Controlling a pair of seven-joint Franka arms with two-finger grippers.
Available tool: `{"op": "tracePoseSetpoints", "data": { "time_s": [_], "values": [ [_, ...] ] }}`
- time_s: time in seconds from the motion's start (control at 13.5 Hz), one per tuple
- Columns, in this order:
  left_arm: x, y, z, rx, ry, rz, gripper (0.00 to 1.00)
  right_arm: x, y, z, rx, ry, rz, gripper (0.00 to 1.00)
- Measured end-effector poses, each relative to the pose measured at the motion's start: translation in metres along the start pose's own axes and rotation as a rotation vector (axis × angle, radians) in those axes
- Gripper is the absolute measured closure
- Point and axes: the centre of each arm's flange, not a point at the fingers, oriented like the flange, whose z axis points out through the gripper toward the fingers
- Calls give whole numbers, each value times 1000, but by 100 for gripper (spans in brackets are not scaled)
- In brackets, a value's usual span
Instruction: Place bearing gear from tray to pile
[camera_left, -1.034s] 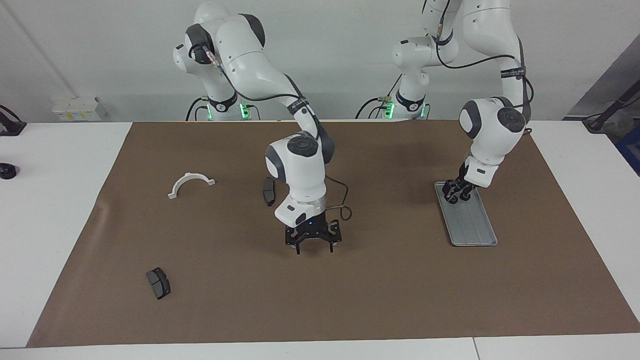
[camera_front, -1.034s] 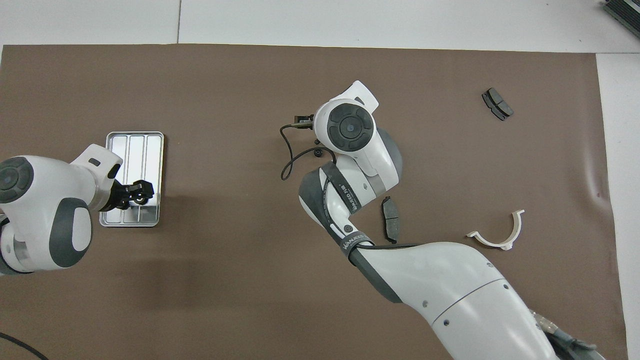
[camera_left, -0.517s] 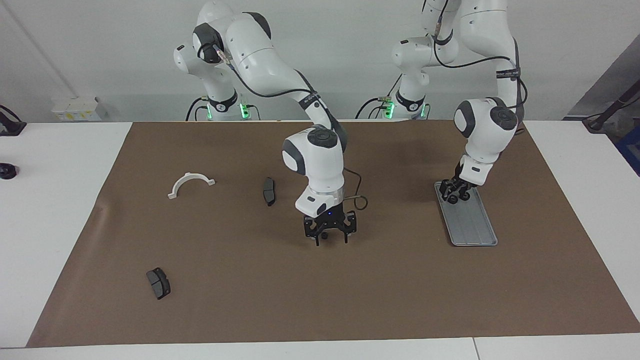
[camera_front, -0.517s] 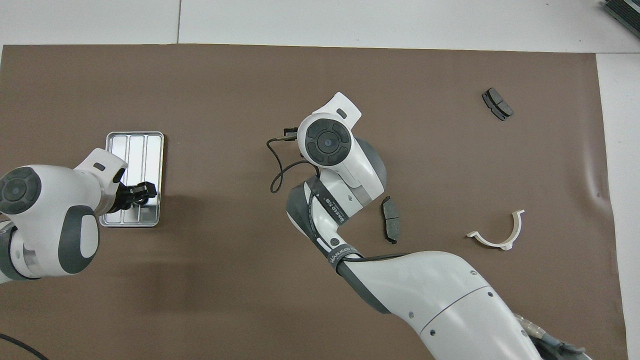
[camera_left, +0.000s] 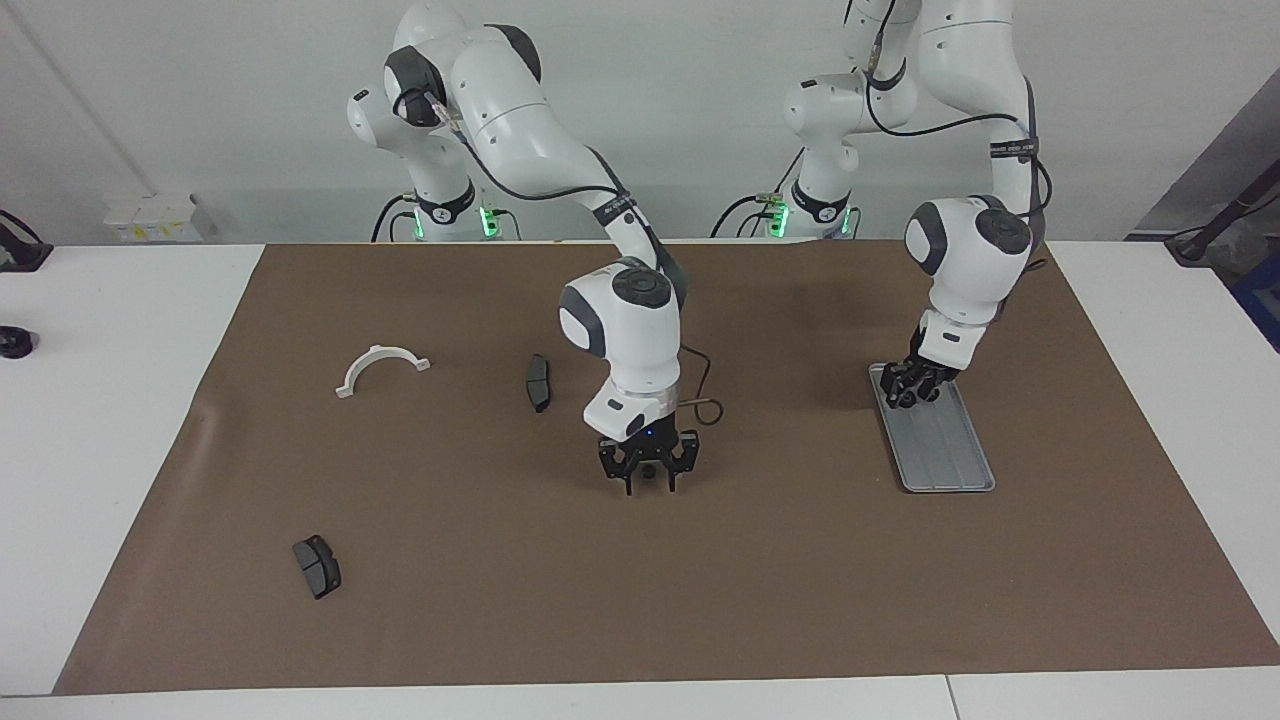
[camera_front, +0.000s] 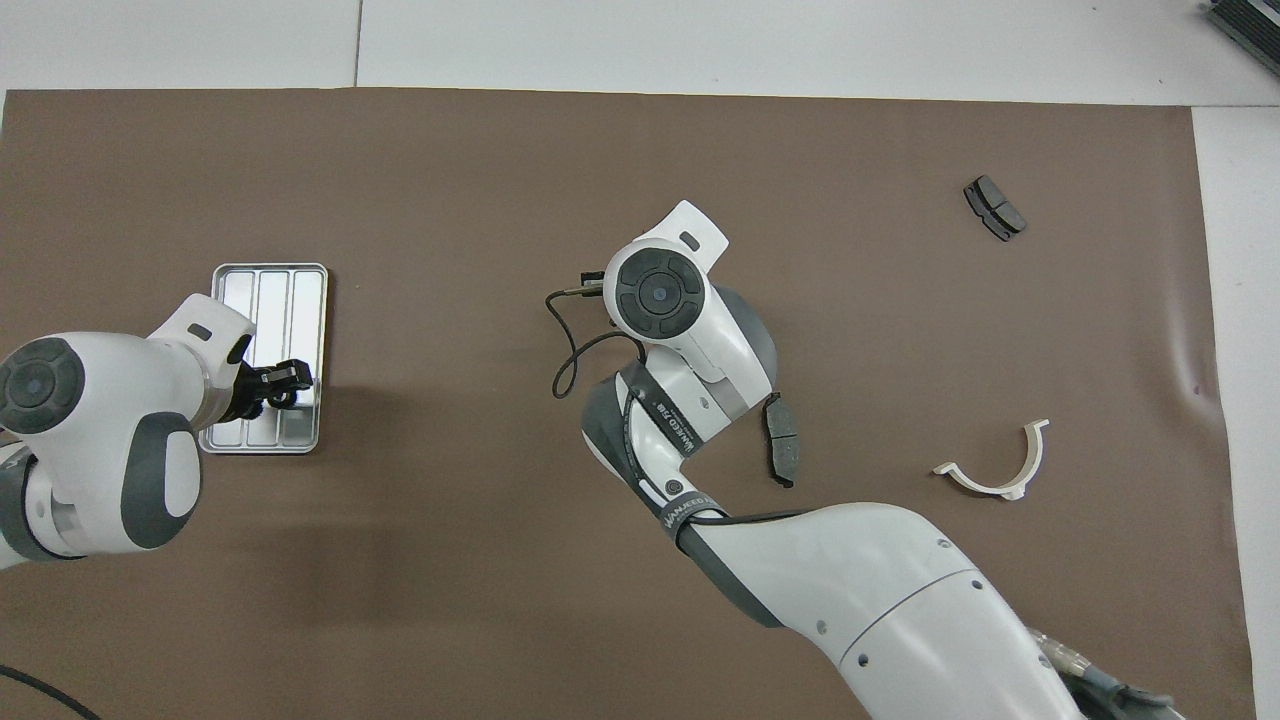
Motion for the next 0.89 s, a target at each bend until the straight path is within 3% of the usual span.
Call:
{"op": "tracePoseSetpoints", "data": {
  "time_s": [0.3,0.74,0.81,0.89],
  "values": [
    [-2,-1,3,1,-6,2,45,-6,0,2,-4,-11,-4,54],
    [-10,-2,10,4,-14,4,45,-19,-11,0,-2,-24,-14,56],
    [-9,-3,9,3,-12,4,50,-20,-10,0,-3,-26,-14,57],
    [-9,-4,8,4,-10,4,63,-22,-9,1,-6,-31,-14,58]
  ]
}}
